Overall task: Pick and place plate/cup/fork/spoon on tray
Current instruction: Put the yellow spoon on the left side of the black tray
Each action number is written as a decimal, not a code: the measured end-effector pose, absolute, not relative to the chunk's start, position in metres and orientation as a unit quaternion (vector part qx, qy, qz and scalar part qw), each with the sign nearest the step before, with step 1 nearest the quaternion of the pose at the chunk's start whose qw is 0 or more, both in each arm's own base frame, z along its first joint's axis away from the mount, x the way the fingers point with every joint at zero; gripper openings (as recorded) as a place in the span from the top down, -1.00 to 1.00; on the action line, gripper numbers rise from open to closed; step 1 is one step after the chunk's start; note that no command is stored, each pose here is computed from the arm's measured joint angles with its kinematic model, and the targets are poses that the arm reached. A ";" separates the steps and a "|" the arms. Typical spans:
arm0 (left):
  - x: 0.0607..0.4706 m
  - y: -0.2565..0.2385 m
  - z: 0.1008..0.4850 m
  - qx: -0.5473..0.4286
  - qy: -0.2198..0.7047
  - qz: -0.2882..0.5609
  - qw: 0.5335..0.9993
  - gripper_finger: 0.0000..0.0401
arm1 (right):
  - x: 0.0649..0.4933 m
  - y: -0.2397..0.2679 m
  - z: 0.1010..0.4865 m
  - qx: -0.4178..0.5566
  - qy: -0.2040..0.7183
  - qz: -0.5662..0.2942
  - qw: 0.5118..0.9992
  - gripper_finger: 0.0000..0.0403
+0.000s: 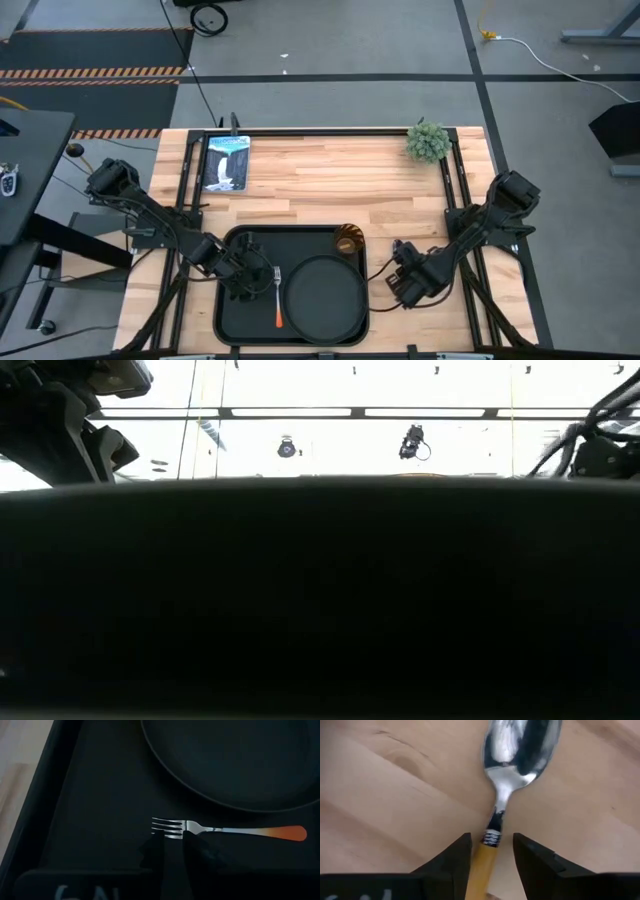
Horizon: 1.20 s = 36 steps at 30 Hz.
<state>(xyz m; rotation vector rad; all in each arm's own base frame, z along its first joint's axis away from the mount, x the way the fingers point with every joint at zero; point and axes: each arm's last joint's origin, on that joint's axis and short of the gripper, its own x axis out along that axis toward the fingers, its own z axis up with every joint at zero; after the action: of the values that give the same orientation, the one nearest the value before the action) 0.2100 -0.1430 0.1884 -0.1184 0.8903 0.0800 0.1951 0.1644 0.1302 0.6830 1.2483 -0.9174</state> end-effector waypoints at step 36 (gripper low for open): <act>0.211 -0.146 0.189 -0.094 0.428 0.029 0.898 0.50 | 0.210 0.185 0.217 0.247 0.363 -0.340 0.831 0.77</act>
<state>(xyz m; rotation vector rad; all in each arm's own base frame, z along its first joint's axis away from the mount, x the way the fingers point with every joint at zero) 0.2111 -0.1461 0.1895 -0.1938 0.8869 0.0594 0.2103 0.1848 0.2166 0.5232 0.7707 -0.7215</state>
